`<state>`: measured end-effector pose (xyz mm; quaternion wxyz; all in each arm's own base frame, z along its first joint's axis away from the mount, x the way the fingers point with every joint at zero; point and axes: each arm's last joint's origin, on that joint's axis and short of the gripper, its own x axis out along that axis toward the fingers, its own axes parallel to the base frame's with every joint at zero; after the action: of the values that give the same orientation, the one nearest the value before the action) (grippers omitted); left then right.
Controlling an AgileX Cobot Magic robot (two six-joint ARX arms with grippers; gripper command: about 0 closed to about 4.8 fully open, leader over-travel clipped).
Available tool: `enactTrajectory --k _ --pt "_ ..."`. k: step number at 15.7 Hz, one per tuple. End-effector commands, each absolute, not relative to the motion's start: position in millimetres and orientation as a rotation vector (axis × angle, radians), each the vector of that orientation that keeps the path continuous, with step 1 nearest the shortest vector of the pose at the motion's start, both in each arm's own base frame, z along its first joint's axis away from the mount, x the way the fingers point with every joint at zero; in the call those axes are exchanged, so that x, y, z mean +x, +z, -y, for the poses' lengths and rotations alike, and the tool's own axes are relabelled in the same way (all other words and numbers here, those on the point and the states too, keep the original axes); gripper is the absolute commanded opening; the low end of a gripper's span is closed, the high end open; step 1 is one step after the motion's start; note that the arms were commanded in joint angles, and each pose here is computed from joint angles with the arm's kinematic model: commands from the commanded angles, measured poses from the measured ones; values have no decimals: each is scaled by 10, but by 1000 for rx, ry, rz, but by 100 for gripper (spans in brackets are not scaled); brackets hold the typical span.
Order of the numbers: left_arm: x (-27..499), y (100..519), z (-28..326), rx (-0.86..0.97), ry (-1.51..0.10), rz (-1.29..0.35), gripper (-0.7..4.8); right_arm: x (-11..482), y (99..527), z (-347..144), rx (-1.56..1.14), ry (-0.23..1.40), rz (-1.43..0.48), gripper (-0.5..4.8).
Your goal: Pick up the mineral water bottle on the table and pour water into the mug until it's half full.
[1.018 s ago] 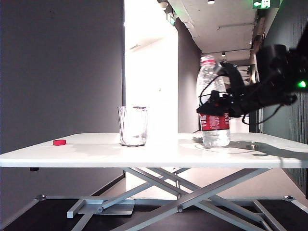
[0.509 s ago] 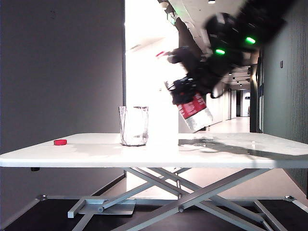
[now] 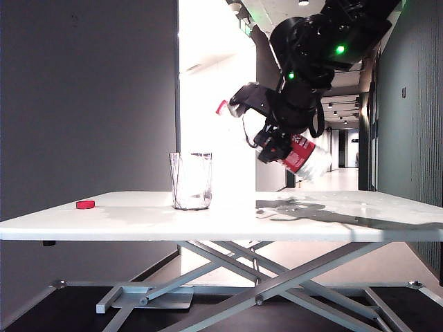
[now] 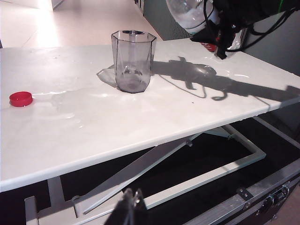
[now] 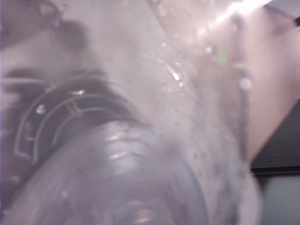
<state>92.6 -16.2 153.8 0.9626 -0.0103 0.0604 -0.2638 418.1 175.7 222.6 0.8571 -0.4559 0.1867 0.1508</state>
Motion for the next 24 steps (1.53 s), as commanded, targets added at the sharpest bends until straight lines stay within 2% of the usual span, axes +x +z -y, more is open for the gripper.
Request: enactTrajectory --k 1,6,9,16,24 --pt "924 1542 163 -13 -539 -120 -5 4183 2376 -1790 -1062 257 -320 198" --pt "924 1542 163 -13 -538 -120 -5 4173 2308 -1894 -1266 229 -319 198" --pt "924 1542 163 -13 -539 -120 -5 4160 2289 -1943 -1297 235 -313 198" --pt "924 1536 163 -15 -539 -126 -5 4304 2184 -2051 -1430 134 -323 198" --pt "924 1536 163 -15 -539 -126 -5 4379 2277 -2074 -1551 57 -294 198"
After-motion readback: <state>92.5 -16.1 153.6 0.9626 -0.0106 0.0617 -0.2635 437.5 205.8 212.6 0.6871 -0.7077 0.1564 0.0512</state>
